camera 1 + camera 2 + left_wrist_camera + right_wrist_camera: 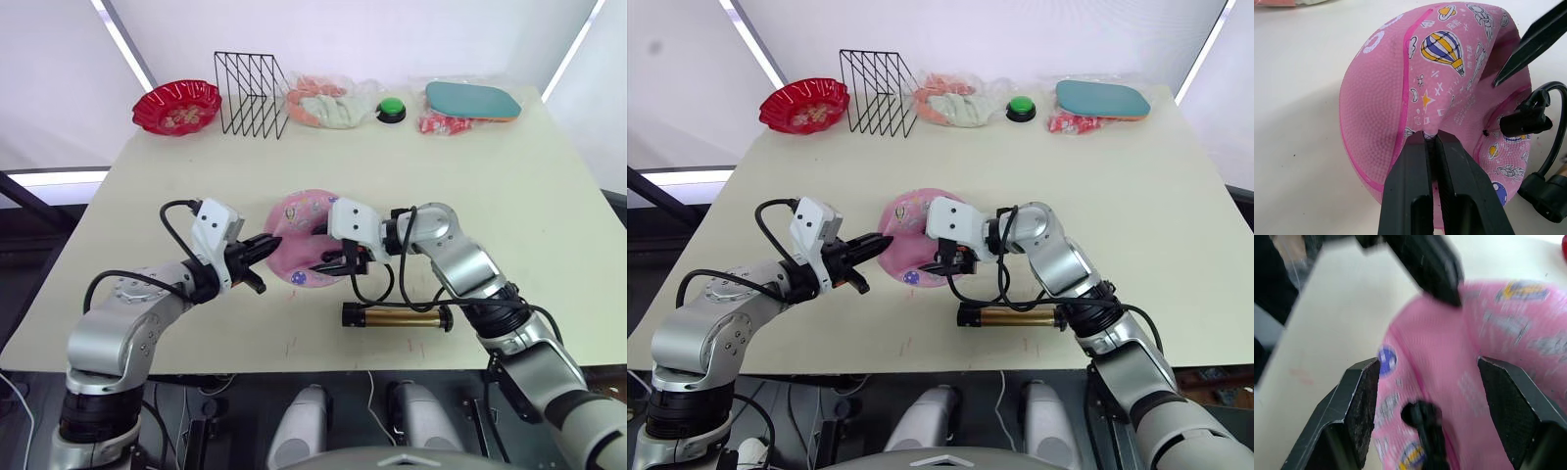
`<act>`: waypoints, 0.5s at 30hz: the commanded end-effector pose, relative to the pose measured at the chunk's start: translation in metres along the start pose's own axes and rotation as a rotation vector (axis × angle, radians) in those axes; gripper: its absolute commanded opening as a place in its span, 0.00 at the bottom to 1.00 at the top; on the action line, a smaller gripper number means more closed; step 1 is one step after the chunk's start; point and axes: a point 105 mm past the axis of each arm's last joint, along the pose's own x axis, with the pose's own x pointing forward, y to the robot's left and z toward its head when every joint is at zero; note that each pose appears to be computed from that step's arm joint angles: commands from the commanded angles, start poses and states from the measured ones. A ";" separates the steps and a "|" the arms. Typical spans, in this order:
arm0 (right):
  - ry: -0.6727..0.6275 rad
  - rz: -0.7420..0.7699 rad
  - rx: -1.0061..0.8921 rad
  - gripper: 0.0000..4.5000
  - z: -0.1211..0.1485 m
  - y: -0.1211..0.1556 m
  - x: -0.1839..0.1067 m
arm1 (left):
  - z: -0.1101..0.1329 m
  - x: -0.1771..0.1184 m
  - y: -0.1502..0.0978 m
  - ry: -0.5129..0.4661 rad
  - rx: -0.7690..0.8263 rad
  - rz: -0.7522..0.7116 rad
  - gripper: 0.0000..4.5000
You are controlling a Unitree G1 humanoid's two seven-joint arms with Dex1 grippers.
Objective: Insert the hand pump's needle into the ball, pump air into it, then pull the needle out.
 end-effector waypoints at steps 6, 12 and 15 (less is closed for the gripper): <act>0.023 -0.011 -0.106 0.35 0.007 -0.001 -0.002 | -0.026 0.005 -0.006 0.111 -0.059 -0.018 0.00; 0.068 -0.007 -0.158 0.35 0.002 0.000 -0.004 | -0.025 0.005 -0.006 0.113 -0.054 -0.019 0.00; 0.104 -0.007 -0.185 0.35 0.001 -0.002 -0.007 | -0.025 0.006 -0.006 0.113 -0.053 -0.019 0.00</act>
